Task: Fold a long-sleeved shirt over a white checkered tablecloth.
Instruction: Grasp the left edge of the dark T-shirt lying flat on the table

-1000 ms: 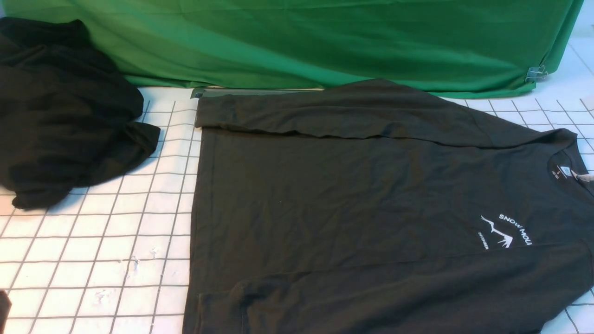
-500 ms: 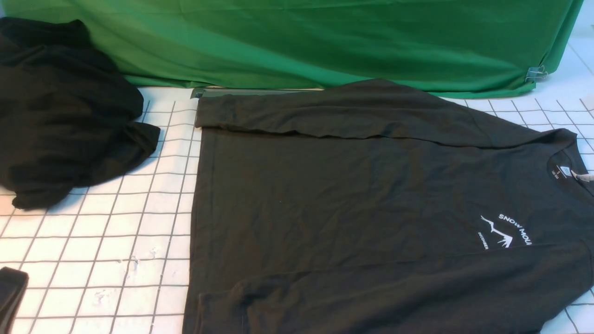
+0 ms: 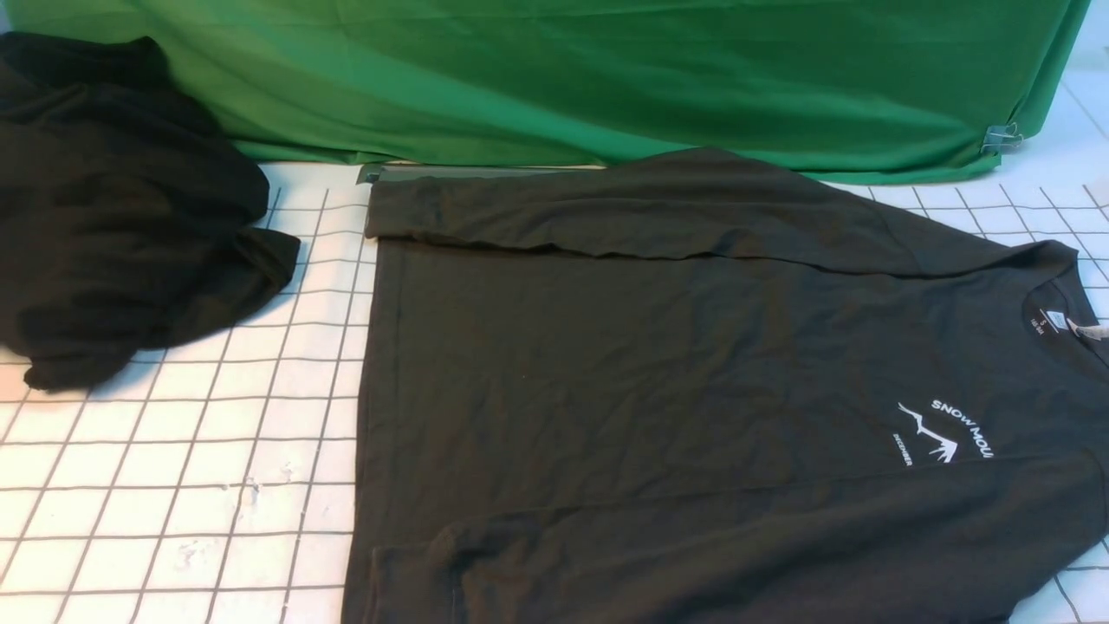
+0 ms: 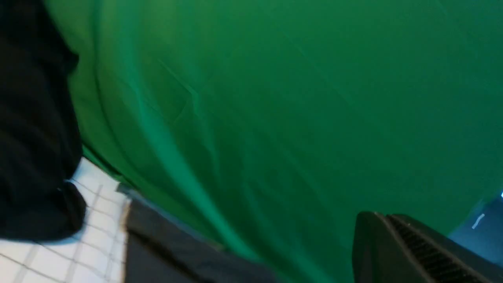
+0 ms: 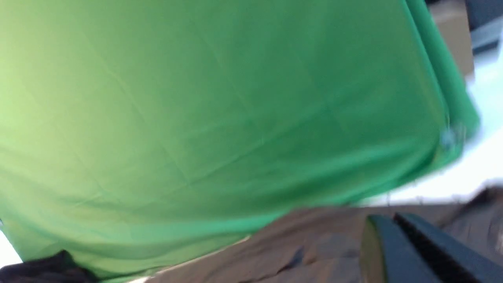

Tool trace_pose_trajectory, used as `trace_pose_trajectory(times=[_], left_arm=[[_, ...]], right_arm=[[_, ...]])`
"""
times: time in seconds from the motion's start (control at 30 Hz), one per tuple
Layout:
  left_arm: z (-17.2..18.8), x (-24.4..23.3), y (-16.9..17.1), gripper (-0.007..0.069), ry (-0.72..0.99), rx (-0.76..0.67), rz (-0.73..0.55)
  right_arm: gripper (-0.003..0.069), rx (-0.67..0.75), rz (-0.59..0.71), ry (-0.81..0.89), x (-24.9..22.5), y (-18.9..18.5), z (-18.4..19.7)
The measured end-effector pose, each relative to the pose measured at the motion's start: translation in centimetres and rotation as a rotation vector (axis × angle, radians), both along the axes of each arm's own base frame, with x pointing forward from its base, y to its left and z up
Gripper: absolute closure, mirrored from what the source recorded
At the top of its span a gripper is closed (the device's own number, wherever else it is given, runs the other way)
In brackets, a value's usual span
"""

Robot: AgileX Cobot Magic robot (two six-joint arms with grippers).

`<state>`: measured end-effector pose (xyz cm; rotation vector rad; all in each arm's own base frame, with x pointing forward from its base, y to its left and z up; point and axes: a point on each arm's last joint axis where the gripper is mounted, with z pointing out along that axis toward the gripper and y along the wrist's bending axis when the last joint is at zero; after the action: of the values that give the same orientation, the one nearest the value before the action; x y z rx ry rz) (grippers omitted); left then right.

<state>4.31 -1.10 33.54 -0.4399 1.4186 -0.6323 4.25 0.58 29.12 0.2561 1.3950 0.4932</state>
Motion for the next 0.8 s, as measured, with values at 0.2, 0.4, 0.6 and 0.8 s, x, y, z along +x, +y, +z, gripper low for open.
trace_pose_trajectory(times=[0.2, 0.4, 0.6, 0.8], left_arm=[[2.2, 5.8, -0.7, 0.0604, 0.651, 0.302, -0.216], [-3.2, 13.5, -1.7, 0.0604, 1.091, 0.362, -0.617], [-7.9, 17.4, -4.8, 0.0600, 1.227, 0.331, -0.838], [-11.6, 19.4, -8.5, 0.0529, 1.345, 0.542, -0.782]], right_arm=[[0.0651, -0.289, 0.044, 0.331, 1.3, 0.5, 3.8], [0.0638, -0.492, 0.161, 0.793, 5.0, 0.9, 2.1], [0.0609, -0.540, 0.223, 0.987, 7.5, 1.2, 0.2], [0.0587, -0.546, 0.236, 1.031, 8.3, 1.2, -0.3]])
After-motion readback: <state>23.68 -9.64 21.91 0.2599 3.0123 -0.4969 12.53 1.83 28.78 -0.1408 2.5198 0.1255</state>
